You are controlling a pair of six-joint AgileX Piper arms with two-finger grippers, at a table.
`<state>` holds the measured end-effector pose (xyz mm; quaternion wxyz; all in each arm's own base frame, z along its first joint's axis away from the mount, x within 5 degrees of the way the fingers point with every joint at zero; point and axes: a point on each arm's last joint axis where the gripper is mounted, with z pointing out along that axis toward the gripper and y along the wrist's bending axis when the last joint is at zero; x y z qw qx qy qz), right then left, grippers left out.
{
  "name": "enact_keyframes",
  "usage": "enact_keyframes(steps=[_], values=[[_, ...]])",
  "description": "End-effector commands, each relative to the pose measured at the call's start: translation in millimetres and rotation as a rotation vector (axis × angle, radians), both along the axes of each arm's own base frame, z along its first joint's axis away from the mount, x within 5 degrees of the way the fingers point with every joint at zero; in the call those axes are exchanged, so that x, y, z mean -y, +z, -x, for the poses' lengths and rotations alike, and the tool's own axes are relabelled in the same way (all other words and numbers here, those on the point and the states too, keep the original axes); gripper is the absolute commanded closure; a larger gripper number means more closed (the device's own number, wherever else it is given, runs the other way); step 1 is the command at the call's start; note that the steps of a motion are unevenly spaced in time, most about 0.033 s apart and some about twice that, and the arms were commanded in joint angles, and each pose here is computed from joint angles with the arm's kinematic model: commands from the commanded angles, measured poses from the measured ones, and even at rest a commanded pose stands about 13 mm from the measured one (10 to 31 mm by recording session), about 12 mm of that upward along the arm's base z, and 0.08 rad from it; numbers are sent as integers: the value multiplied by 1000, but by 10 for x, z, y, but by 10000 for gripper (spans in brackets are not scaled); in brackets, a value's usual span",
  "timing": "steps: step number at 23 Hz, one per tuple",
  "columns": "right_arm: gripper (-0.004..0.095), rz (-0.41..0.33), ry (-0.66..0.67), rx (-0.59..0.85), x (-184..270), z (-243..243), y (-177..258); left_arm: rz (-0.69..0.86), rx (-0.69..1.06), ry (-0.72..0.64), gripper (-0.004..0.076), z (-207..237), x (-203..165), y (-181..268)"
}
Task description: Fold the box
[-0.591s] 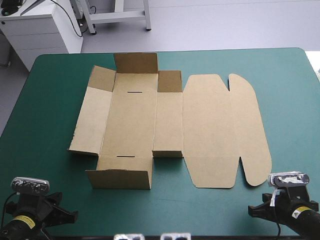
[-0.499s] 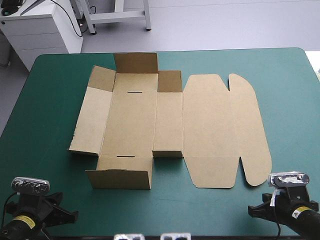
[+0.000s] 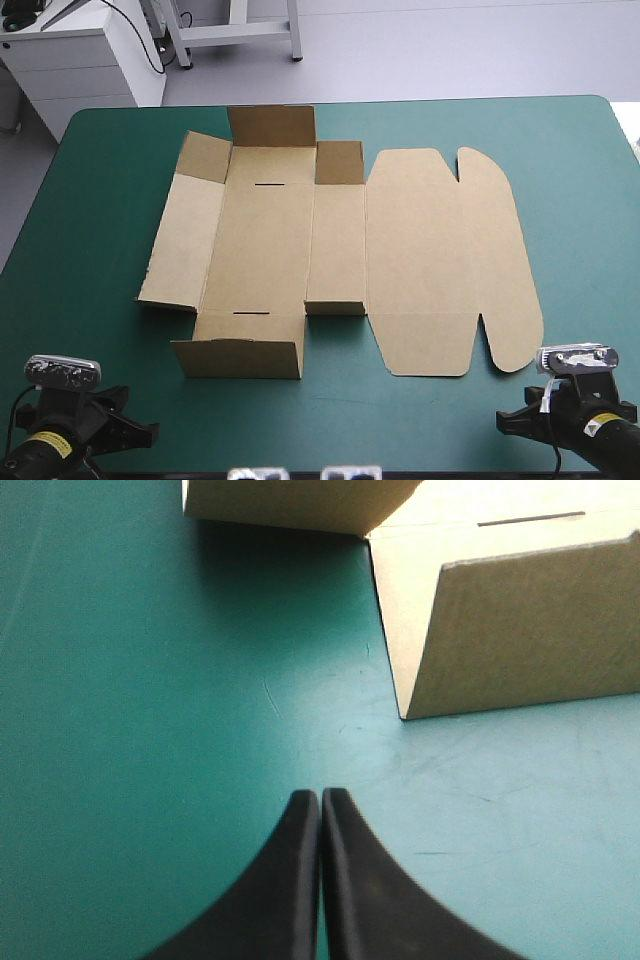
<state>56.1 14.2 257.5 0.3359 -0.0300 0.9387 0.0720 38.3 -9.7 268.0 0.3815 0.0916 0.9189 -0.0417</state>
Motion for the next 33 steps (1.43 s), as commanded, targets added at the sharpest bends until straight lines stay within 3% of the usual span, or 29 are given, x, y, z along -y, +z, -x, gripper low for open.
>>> enact_keyframes(steps=[1, 8, 14, 18, 24, 33], values=[[928, -9, -8, 61, -2, -39, 96, 29, 80, 5, 732, -26, 11, 170], [928, -7, -9, 62, 0, -40, 96, 70, 142, -19, 732, -85, 55, 947], [928, -7, -9, 63, 0, -41, 96, 56, 121, -27, 732, -937, 178, 1632], [928, -7, -9, 63, 0, -41, 96, 18, 68, -47, 732, -1676, 279, 1600], [928, -7, -9, 63, 0, -41, 96, 19, -9, -39, 732, -2287, 305, 1410], [928, -7, -9, 63, 0, -41, 96, 266, -75, 12, 732, -2790, -466, 1200]])
